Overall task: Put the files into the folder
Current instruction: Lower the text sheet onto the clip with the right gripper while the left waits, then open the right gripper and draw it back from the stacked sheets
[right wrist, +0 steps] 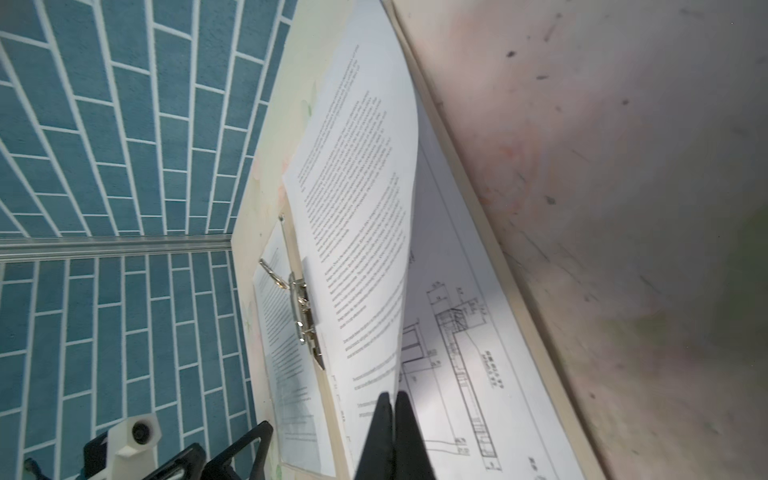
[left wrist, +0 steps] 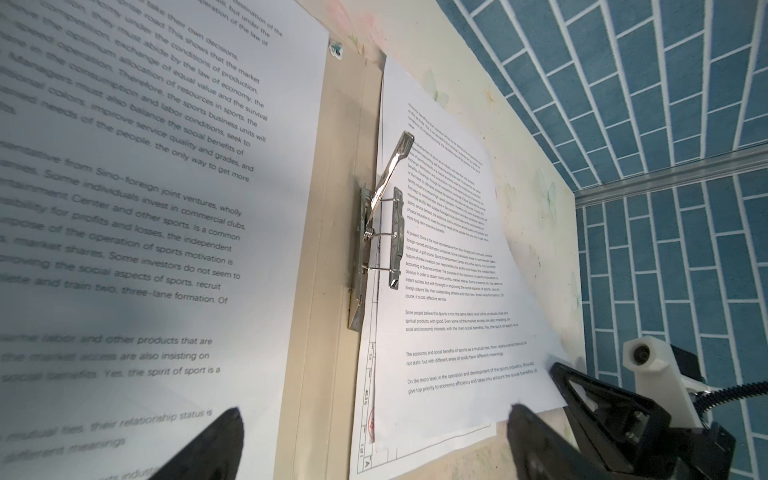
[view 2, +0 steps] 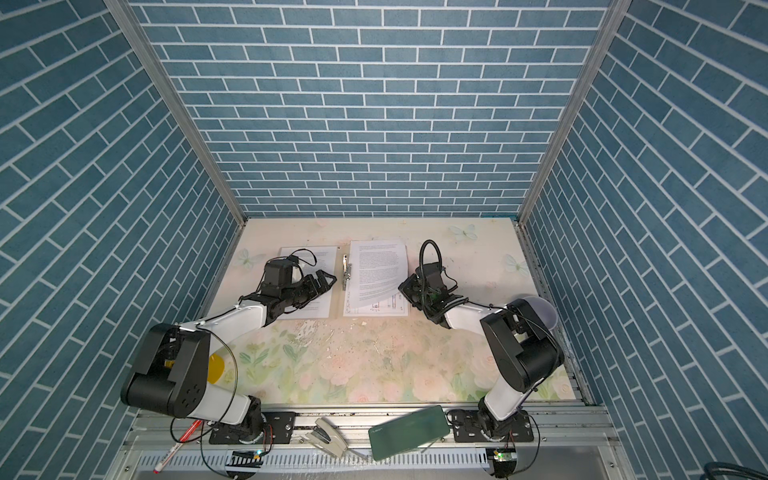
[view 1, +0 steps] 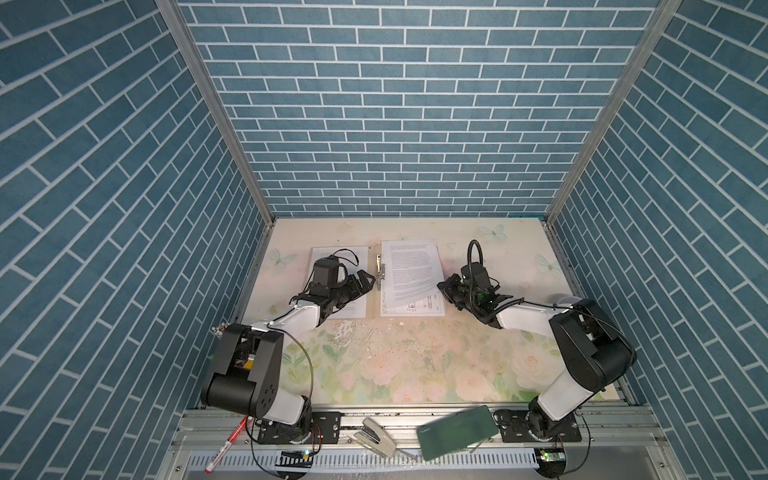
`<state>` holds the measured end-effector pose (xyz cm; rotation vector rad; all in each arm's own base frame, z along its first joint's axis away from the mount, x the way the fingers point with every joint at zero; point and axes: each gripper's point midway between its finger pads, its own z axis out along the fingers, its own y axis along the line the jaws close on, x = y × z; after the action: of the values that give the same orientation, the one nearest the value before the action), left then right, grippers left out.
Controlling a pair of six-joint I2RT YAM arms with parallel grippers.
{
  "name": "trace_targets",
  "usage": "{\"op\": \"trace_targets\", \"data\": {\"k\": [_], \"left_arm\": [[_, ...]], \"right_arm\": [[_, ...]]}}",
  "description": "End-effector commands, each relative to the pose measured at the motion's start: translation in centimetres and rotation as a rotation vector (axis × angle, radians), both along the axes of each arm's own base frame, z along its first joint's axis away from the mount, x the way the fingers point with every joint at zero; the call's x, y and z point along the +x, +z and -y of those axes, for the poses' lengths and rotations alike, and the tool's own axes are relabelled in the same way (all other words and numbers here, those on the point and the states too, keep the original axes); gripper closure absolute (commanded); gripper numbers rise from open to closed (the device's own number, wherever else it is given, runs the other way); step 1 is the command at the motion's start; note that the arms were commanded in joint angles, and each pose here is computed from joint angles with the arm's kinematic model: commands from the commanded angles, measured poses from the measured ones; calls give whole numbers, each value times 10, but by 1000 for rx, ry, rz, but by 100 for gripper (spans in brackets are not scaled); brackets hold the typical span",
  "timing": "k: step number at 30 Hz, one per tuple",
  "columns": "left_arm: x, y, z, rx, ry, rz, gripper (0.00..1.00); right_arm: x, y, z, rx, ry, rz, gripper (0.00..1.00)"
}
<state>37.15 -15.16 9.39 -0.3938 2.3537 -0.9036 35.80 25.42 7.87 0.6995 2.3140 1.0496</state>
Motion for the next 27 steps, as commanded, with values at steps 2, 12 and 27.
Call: {"op": "trace_targets", "data": {"k": [2,12,27], "left_arm": [[4,-4,14,-20,-32,3,1],[7,-8,22,-28,-43,-5,0],[7,-12,25,-30,-50,-9,0]], "right_arm": [[-4,-3,5,13,-56,2,100],[-21,-15,3,-1,-80,-29,100],[-27,-18,2,-12,-98,-45,100]]}}
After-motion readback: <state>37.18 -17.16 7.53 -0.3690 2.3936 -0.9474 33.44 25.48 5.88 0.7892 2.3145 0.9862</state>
